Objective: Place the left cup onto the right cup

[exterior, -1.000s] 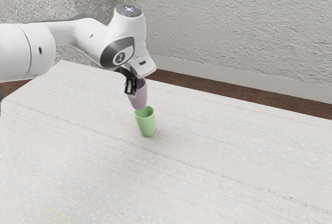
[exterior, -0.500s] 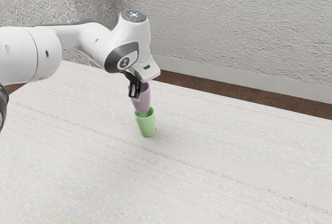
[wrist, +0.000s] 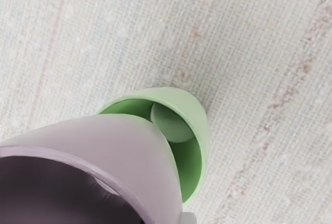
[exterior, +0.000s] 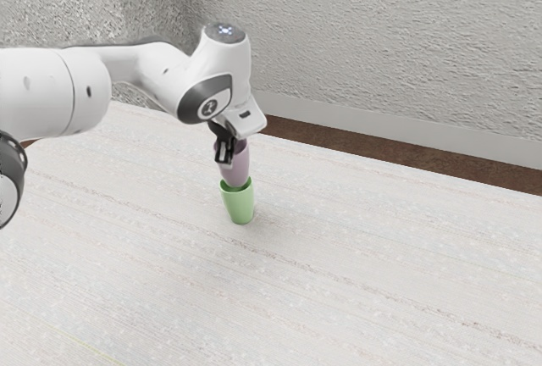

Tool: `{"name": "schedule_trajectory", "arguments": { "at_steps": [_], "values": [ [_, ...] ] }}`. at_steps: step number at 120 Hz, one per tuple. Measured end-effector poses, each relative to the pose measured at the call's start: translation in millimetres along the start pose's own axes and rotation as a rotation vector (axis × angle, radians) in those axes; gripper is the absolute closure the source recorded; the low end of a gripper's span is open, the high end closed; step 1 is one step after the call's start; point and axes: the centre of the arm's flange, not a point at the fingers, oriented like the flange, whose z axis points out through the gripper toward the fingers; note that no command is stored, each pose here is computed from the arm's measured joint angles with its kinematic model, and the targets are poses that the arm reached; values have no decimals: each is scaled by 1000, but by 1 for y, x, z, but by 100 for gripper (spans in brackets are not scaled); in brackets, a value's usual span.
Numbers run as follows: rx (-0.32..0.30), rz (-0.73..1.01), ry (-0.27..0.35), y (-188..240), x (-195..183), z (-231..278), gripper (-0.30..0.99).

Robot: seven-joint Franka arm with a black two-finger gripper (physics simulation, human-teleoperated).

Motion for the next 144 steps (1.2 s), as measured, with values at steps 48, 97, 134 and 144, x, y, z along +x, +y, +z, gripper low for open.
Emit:
{"name": "schedule_trajectory", "arguments": {
  "at_steps": [48, 97, 134, 144],
  "values": [
    [-15, -7, -3, 0, 3, 17, 79],
    [-47, -62, 41, -4, -5, 22, 79],
    [-86, -98, 50, -5, -14, 38, 79],
    [-90, -97, 47, -5, -13, 41, 79]
  ]
}}
